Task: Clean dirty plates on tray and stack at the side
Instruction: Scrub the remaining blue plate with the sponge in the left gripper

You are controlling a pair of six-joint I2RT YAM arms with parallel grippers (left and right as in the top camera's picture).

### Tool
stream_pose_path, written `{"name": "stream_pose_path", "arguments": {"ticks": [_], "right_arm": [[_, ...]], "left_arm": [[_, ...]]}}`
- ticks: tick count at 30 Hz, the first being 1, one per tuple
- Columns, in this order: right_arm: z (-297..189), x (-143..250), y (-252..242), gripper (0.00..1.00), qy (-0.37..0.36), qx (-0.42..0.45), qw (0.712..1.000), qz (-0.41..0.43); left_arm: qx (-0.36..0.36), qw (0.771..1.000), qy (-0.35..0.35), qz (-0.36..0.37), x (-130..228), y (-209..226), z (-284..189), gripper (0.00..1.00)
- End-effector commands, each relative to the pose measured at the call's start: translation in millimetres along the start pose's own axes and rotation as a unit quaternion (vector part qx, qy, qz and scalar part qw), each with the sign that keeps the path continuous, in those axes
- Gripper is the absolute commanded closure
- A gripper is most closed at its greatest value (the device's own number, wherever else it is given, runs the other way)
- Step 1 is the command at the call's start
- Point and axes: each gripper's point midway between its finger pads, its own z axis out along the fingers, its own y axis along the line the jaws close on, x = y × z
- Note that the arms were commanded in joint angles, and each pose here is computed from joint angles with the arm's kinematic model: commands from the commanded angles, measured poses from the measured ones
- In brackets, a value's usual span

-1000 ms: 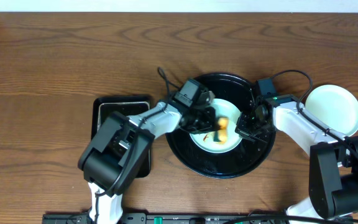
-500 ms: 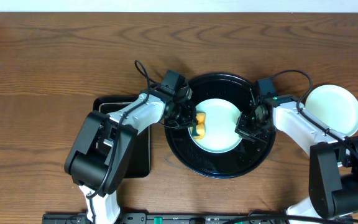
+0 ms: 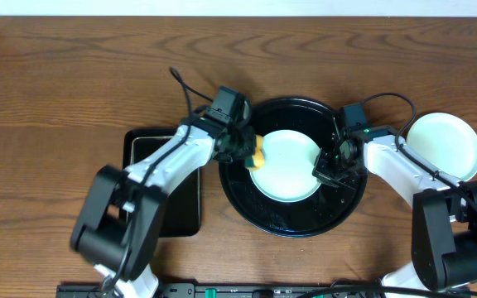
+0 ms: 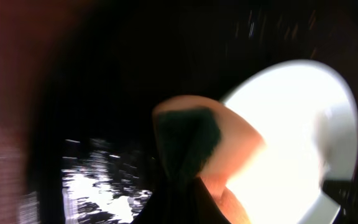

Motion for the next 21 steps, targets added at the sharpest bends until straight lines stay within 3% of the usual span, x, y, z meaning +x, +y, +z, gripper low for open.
{"name": "stream_pose_path", "arguments": {"ticks": [1,5,11,15,21], "right_arm": [[5,-6,-27,0.99,-0.013,0.055,0.998,0.015],[5,-6,-27,0.99,-0.013,0.054,0.998,0.015],[5,-8,-26,0.99,-0.016,0.053,0.998,0.011],[4,-12,-29,0.99,-0.02,0.049,0.998,0.02],[3,-14,-31,0.99,-0.016,0.042,0.999,0.029]], "left_arm": [[-0.036,0.997,-0.075,0.001,-26,7,-35,0.93],[-0.012,0.996,-0.085,-0.001,-28,-5,-49,0.93],[0.051,0.998,-0.029,-0.001,-8,-24,-40,0.93],[0.131,0.991,0.011,0.006,4,-52,-34,0.93],[0.188,0.98,0.063,-0.005,21,-78,0,0.93]]}}
